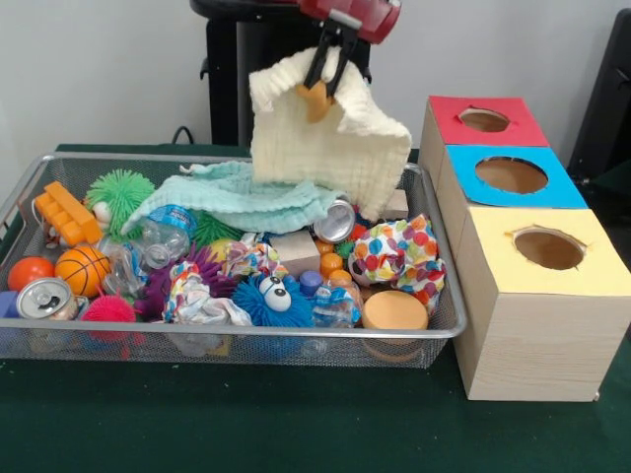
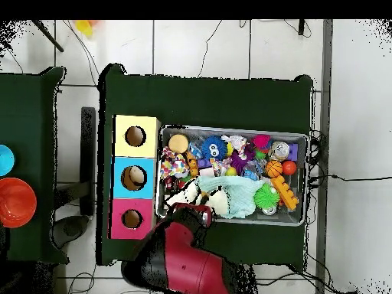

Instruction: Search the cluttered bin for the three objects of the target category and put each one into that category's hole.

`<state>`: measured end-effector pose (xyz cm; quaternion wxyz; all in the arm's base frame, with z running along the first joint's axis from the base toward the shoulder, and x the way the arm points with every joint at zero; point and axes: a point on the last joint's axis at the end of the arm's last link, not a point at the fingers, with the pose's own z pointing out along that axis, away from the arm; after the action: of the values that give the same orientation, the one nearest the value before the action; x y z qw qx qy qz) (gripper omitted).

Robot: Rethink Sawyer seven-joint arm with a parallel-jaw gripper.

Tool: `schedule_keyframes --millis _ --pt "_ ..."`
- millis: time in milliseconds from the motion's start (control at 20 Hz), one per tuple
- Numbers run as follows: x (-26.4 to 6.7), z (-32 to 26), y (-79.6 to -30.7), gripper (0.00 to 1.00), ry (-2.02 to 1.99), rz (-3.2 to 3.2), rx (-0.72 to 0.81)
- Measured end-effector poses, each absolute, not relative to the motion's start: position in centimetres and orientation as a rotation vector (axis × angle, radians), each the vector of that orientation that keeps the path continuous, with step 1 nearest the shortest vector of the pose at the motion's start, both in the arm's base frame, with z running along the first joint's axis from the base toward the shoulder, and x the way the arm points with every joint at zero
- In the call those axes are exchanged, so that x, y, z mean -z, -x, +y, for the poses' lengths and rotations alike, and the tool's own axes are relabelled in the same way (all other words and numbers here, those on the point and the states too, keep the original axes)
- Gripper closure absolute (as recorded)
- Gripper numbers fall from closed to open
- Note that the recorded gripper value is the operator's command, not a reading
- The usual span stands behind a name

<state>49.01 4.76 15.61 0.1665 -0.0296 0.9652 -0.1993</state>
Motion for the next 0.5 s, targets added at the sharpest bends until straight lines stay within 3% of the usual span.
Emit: schedule_keyframes --millis 500 --pt "-19.9 4.1 -48.0 1.0 0.049 2.71 0.616"
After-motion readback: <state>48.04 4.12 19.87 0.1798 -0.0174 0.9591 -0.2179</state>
